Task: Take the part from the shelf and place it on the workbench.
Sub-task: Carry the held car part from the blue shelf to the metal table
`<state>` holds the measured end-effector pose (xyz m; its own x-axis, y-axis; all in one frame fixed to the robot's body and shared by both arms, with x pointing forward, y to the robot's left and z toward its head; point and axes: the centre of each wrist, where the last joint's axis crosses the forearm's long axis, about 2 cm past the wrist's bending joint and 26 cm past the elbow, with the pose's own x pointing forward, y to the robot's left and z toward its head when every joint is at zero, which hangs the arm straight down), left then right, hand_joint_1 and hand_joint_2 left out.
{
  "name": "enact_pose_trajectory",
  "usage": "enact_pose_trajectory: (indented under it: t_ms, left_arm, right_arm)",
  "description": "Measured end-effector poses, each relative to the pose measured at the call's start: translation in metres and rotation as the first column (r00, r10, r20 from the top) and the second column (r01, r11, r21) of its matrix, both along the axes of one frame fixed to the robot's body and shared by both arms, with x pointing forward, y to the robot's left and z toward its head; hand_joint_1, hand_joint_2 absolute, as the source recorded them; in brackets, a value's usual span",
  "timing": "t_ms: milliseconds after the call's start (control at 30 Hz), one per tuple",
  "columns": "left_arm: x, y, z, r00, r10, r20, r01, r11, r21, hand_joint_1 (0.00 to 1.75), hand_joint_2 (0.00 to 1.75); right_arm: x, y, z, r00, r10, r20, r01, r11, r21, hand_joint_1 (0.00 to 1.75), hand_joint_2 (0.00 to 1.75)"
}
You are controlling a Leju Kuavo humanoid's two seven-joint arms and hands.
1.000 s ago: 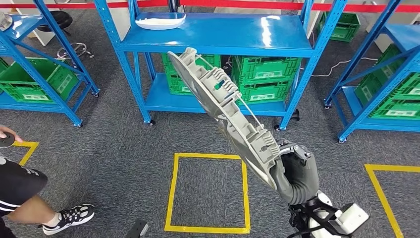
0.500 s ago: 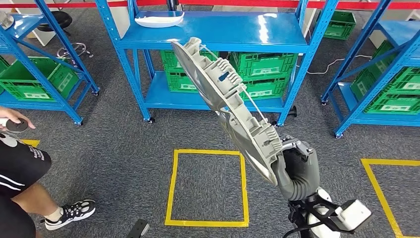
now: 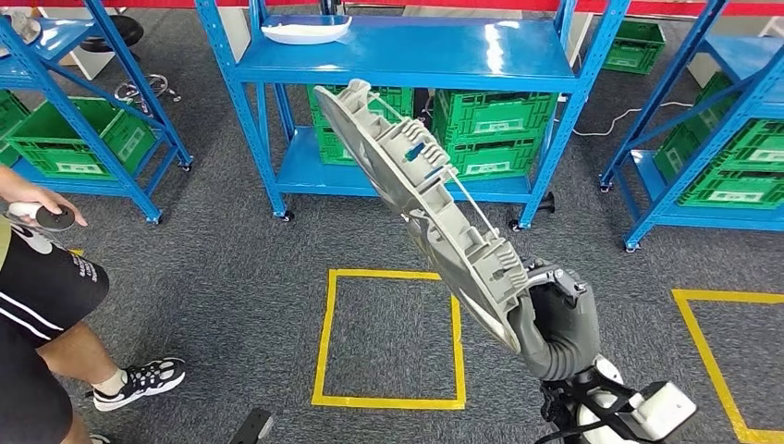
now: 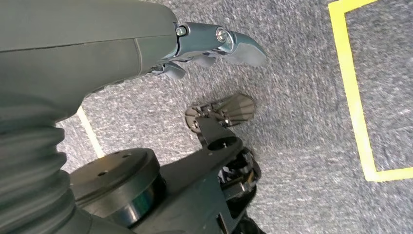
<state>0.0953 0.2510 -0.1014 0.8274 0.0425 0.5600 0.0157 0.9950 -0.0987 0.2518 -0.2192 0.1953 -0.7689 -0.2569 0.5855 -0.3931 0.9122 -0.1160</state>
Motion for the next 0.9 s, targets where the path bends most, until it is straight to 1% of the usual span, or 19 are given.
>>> enact_pose_trajectory:
  t_ms: [367, 700, 900]
  left_arm:
    - [-0.0022, -0.0026, -0.0002, 1.000, -0.004, -0.003, 0.004, 1.000, -0.016, 0.00, 1.75]
    - [0.0022, -0.0038, 0.0008, 1.000, 0.004, 0.023, -0.003, 1.000, -0.031, 0.00, 1.75]
    - [0.0004, -0.0039, 0.0005, 0.999, 0.019, 0.044, -0.017, 0.999, -0.049, 0.00, 1.75]
  right_arm:
    - [-0.0053, -0.0002, -0.0008, 1.000, -0.003, -0.003, 0.003, 1.000, -0.009, 1.75, 1.75]
    - [-0.0060, -0.0003, -0.0016, 1.000, -0.007, 0.001, 0.007, 1.000, -0.009, 1.75, 1.75]
    - [-0.0050, -0.0002, -0.0008, 1.000, -0.004, 0.003, 0.004, 1.000, -0.010, 1.75, 1.75]
